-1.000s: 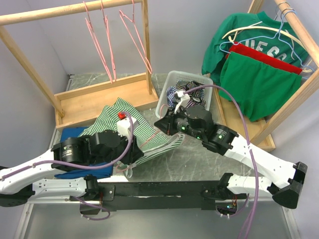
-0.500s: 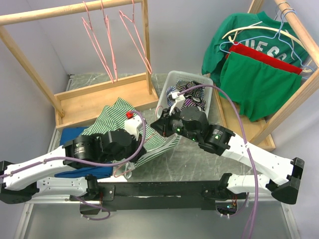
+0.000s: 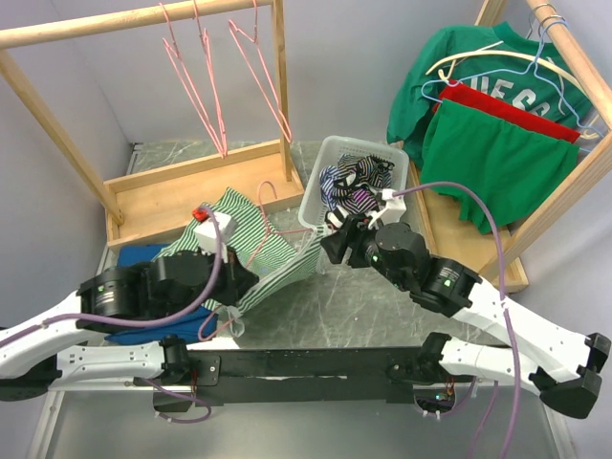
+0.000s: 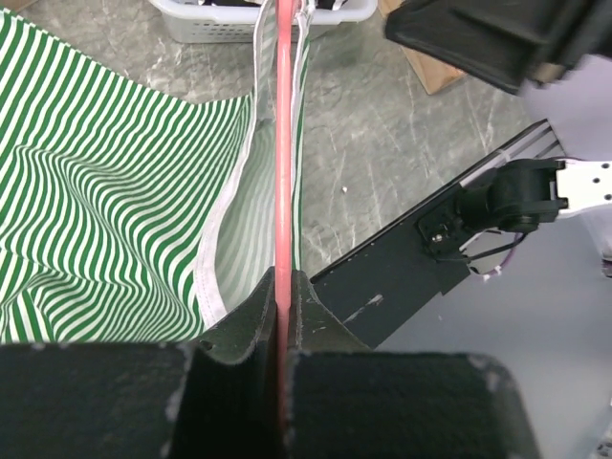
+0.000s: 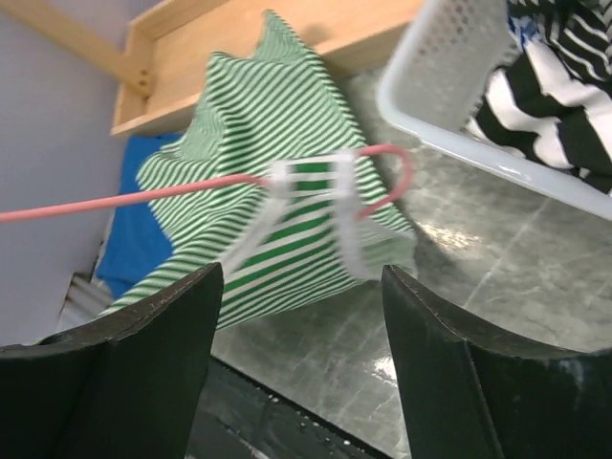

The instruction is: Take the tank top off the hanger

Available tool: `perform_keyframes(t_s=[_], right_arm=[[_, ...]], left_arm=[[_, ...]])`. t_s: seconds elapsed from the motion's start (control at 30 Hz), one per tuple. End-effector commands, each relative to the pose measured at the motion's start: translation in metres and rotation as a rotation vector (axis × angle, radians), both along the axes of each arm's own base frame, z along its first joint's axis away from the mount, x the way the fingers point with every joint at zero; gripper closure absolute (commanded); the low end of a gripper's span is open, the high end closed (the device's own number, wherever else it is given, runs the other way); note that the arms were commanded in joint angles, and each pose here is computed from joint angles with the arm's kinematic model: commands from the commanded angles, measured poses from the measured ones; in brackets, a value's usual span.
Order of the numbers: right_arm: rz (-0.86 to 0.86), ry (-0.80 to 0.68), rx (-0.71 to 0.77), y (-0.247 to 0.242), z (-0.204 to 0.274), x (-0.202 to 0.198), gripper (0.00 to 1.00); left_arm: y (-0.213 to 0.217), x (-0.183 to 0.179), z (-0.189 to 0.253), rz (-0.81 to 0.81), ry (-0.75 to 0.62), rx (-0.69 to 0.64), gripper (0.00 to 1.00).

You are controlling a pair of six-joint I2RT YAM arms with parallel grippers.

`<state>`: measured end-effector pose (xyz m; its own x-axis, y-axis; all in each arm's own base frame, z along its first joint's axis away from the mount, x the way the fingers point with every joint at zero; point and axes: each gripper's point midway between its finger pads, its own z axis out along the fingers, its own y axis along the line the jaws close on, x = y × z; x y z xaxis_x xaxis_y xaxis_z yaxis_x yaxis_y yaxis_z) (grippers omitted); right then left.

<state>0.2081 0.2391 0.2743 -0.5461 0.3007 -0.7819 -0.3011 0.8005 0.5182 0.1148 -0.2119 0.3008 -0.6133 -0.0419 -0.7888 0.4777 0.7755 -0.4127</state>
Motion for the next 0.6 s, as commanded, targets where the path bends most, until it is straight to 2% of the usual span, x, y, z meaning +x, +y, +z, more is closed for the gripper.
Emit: perform_keyframes(t_s=[0.0,0.2,0.4,0.57], right_arm=[[-0.048,0.064,0.044,-0.002,-0.015,0.013,0.26],[-0.006,0.042,0.138,0.013,-0.007,0.032,0.28],[0.042,0.053,0.138,0.028,-0.008,0.036,0.30],[0.047,0.098,0.124,0.032,-0.024,0.035,0.35]], left_arm=[[0.003,-0.004,0.025,0.002,0.005,-0.087,0.99],[-0.002,-0.007,0.026,-0.021,0.011,-0.095,0.99],[-0.011,-0.008,0.023,-0.039,0.016,-0.105,0.99],[-0.009,-0.008,0.027,-0.035,0.014,-0.110,0.99]])
